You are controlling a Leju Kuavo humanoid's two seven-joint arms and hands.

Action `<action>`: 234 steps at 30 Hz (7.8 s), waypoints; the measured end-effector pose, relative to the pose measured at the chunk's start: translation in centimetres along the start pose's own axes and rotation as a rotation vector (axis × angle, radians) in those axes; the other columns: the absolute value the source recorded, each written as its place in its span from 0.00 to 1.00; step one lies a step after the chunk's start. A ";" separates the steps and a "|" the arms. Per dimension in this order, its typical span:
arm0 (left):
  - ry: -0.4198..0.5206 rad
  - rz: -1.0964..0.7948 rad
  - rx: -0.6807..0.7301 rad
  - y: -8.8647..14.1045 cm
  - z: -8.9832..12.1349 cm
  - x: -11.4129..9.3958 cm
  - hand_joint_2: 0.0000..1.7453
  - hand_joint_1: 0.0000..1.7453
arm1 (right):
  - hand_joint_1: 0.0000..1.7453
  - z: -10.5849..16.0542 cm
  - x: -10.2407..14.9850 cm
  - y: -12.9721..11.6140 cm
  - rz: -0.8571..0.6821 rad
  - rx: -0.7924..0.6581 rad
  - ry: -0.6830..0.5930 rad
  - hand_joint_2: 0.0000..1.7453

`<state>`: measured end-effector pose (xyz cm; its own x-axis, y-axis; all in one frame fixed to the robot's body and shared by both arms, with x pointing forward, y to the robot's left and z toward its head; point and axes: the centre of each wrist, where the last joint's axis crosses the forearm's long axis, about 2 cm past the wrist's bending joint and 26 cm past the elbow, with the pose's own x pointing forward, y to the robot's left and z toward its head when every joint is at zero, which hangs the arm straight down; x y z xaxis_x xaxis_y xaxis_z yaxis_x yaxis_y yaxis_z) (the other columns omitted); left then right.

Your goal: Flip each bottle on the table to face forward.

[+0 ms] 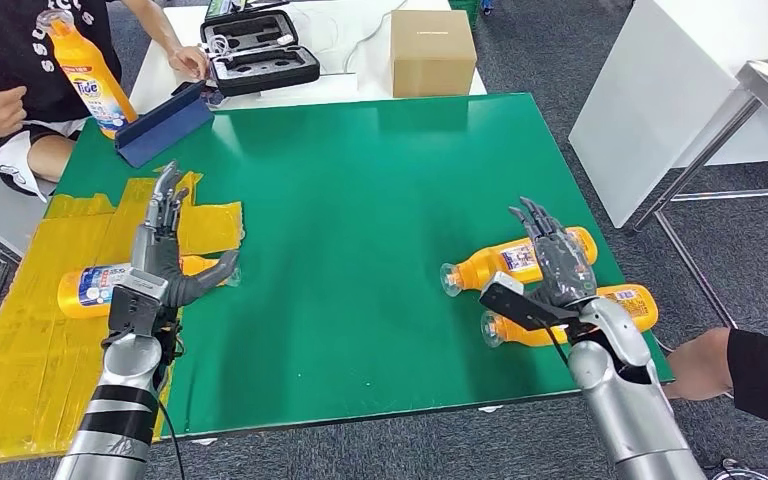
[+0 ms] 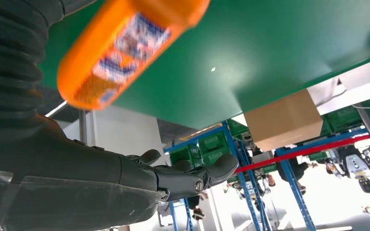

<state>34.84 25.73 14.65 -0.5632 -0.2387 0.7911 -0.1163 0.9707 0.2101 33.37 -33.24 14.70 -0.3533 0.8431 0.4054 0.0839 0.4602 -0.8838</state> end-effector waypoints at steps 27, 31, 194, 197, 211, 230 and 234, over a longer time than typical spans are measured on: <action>-0.057 0.165 -0.075 -3.2 -2.0 2.5 1.00 0.00 | 0.00 -3.7 -5.1 -3.1 0.144 0.246 0.006 1.00; -0.059 0.172 -0.077 -3.2 -2.2 2.5 1.00 0.00 | 0.00 -3.7 -5.3 -2.8 0.151 0.271 0.008 1.00; 0.082 0.111 -0.429 -12.4 -5.9 3.0 1.00 0.00 | 1.00 -9.8 16.6 10.7 -0.945 -0.036 -0.137 1.00; 0.081 0.076 -0.438 -12.6 -5.9 3.0 1.00 0.00 | 1.00 -9.8 16.6 10.8 -0.945 -0.034 -0.136 1.00; 0.104 0.149 -0.413 -13.0 -5.7 2.9 1.00 1.00 | 1.00 -9.5 17.5 11.5 -0.906 0.012 -0.126 1.00; 0.179 0.337 -0.320 -11.8 -5.1 2.0 1.00 1.00 | 1.00 -9.2 18.2 12.3 -0.895 0.044 -0.126 1.00; 0.188 0.353 -0.305 -11.7 -5.1 1.9 1.00 1.00 | 0.80 -9.1 18.1 12.4 -0.893 0.042 -0.126 1.00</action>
<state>39.27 13.75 16.65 -0.3646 0.0749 0.9281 0.3148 0.9480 0.0472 36.51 -9.71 13.25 -0.3704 0.1384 0.9185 -0.3043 0.9162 -0.2607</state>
